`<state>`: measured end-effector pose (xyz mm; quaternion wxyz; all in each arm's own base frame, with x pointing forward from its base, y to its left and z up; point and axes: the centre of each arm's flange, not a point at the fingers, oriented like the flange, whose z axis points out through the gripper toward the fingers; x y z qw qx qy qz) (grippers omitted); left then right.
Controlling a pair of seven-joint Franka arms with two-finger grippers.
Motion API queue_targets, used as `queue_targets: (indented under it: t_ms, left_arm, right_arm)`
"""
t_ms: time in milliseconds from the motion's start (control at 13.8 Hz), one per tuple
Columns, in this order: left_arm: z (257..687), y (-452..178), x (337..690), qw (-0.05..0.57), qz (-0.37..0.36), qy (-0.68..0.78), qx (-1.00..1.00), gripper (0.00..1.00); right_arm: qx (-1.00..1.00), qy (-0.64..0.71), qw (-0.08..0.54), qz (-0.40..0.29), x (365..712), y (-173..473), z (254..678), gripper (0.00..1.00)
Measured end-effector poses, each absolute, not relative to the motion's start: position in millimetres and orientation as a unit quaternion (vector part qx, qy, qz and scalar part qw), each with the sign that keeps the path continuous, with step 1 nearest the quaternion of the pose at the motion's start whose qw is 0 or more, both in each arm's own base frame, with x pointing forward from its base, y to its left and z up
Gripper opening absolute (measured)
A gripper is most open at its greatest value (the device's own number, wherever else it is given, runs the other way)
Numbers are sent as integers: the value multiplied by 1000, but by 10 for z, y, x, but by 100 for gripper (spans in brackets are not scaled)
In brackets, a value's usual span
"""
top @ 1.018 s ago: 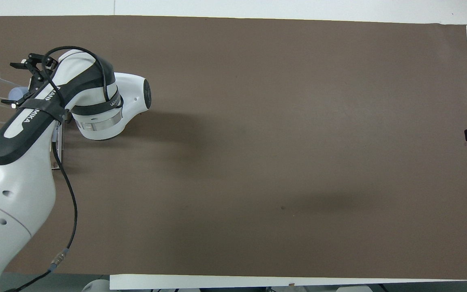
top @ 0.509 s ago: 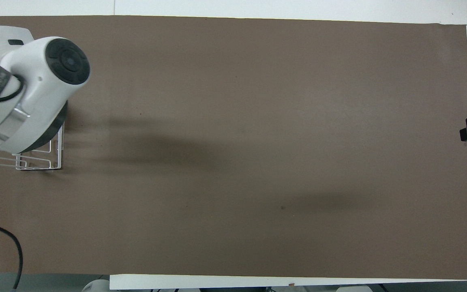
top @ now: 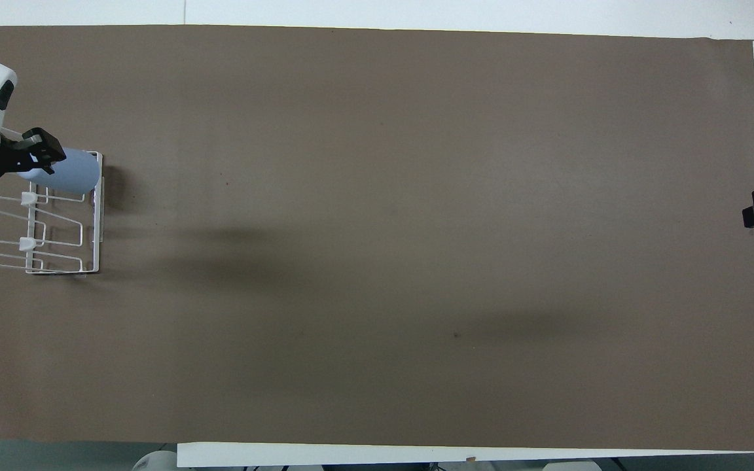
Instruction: Hang cup on cup holder
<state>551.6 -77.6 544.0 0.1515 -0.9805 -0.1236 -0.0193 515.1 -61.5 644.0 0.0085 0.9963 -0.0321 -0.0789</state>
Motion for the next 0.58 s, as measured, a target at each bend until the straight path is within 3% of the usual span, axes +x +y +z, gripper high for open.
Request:
queue_targets:
  t_ms: [291, 582]
  left_arm:
    - [5738, -549, 5393, 59, 84, 50, -993, 100]
    - [5915, -442, 5377, 18, 100, 97, -990, 100]
  right_arm:
    - [996, -32, 9, -79, 5151, -615, 6440, 100]
    - [996, -32, 9, -79, 5151, -615, 6440, 100]
